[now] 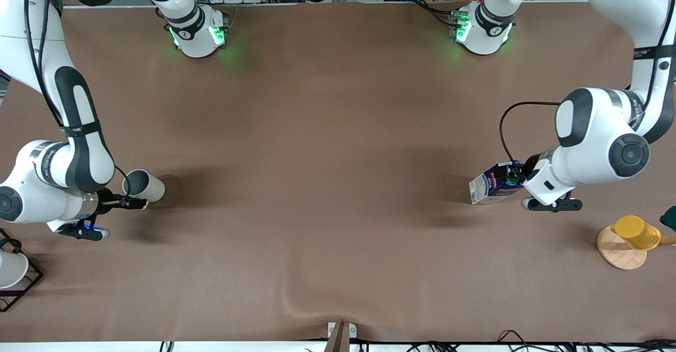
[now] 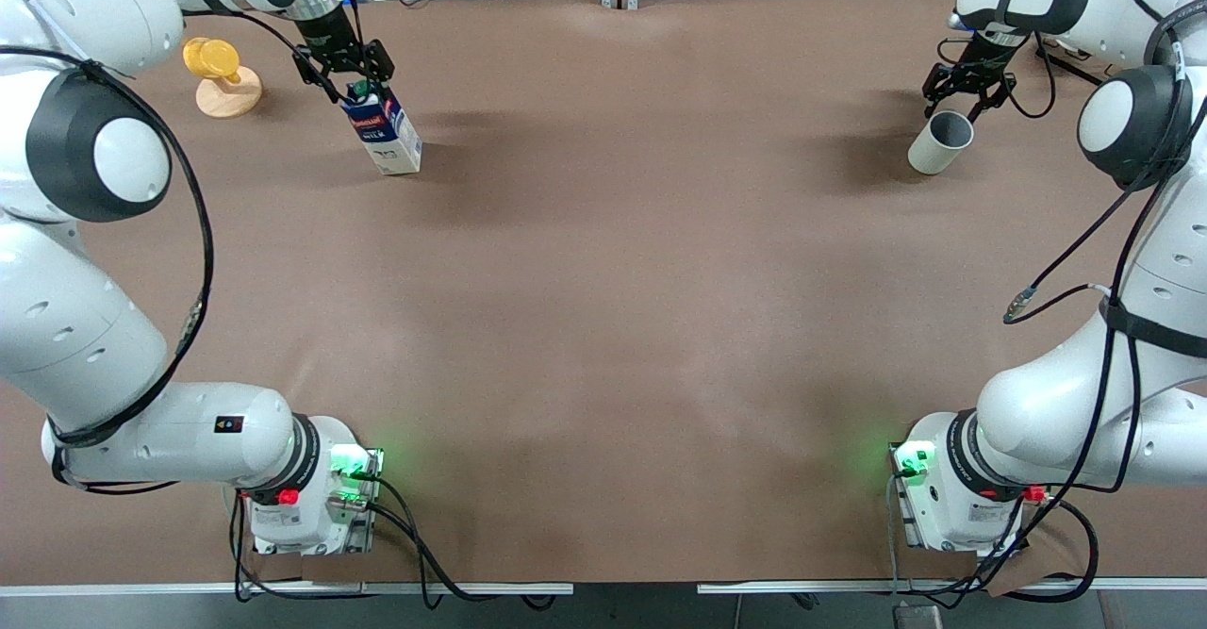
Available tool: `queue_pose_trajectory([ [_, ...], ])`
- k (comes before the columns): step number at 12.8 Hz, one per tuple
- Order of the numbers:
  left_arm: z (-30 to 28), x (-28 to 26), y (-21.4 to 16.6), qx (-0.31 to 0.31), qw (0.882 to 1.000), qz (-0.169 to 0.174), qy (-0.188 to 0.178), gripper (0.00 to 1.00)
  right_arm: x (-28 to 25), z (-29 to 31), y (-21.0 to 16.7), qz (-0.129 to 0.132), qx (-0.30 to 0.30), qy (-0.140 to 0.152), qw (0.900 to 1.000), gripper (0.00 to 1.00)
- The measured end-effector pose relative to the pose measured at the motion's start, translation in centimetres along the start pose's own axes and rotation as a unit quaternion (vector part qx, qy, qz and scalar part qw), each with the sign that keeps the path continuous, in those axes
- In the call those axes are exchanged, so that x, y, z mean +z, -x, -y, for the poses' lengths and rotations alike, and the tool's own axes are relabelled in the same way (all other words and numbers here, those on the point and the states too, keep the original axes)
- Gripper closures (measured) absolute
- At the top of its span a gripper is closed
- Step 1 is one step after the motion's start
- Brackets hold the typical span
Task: Place milk next to cup
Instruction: 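Grasp the white mug with the right gripper while the left grasps the carton, then carry the mug to mid-table with the right gripper while the left lifts the carton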
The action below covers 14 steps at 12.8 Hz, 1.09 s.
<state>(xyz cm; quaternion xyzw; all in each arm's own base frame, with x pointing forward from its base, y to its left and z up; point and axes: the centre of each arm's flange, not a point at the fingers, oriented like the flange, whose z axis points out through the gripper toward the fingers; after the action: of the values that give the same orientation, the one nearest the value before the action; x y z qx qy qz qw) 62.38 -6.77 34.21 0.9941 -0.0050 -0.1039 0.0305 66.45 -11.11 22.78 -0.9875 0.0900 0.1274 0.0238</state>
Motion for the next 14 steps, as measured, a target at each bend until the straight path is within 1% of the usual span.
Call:
queue_pose_trajectory([
  [1, -0.1, 0.4, -0.1, 0.001, 1.000, 0.002, -0.001, 0.00, 0.0, 0.0, 0.0, 0.000, 0.001, -0.002, 1.000, 0.34],
  [2, -0.1, 0.7, -0.2, 0.002, 1.000, 0.004, -0.003, 0.00, 0.0, 0.0, 0.0, 0.000, 0.001, -0.003, 1.000, 0.44],
  [4, 0.0, 1.1, -0.3, 0.007, 1.000, 0.005, -0.013, 0.00, 0.0, 0.1, 0.0, -0.001, 0.002, -0.004, 1.000, 0.70],
  [5, -0.3, 1.2, -0.3, 0.011, 1.000, 0.005, -0.018, 0.09, 0.0, 0.1, 0.0, -0.002, 0.002, -0.005, 1.000, 0.79],
  [6, -0.7, 1.3, -0.3, 0.017, 1.000, 0.005, -0.024, 0.21, -0.2, 0.4, -0.1, -0.005, 0.000, -0.005, 1.000, 0.79],
  [7, -1.0, 1.3, -0.3, 0.021, 0.999, 0.004, -0.027, 0.28, -0.7, 0.8, -0.3, -0.010, -0.003, -0.006, 1.000, 0.79],
  [8, -1.2, 1.3, -0.3, 0.022, 0.999, 0.004, -0.029, 0.29, -1.6, 1.5, -0.5, -0.019, -0.006, -0.008, 1.000, 0.79],
  [9, -1.2, 1.3, -0.3, 0.022, 0.999, 0.004, -0.029, 0.36, -2.7, 2.5, -0.8, -0.030, -0.003, -0.012, 0.999, 0.79],
  [10, -1.0, 1.1, -0.3, 0.020, 0.999, 0.002, -0.029, 0.36, -3.7, 4.1, -0.9, -0.038, 0.004, -0.017, 0.999, 0.79],
  [11, -0.8, 0.8, -0.5, 0.018, 0.999, -0.001, -0.028, 0.41, -4.4, 6.4, -0.8, -0.041, 0.015, -0.019, 0.999, 0.79],
  [12, -0.5, 0.1, -0.6, 0.016, 0.999, -0.006, -0.028, 0.43, -5.1, 9.2, -0.6, -0.042, 0.026, -0.020, 0.999, 0.79],
  [13, -0.3, -0.8, -0.7, 0.013, 0.999, -0.010, -0.028, 0.42, -5.8, 12.6, -0.1, -0.042, 0.033, -0.026, 0.998, 0.79],
  [14, -0.1, -1.8, -0.7, 0.011, 1.000, -0.008, -0.028, 0.42, -6.2, 16.3, 0.5, -0.043, 0.035, -0.039, 0.998, 0.79],
])
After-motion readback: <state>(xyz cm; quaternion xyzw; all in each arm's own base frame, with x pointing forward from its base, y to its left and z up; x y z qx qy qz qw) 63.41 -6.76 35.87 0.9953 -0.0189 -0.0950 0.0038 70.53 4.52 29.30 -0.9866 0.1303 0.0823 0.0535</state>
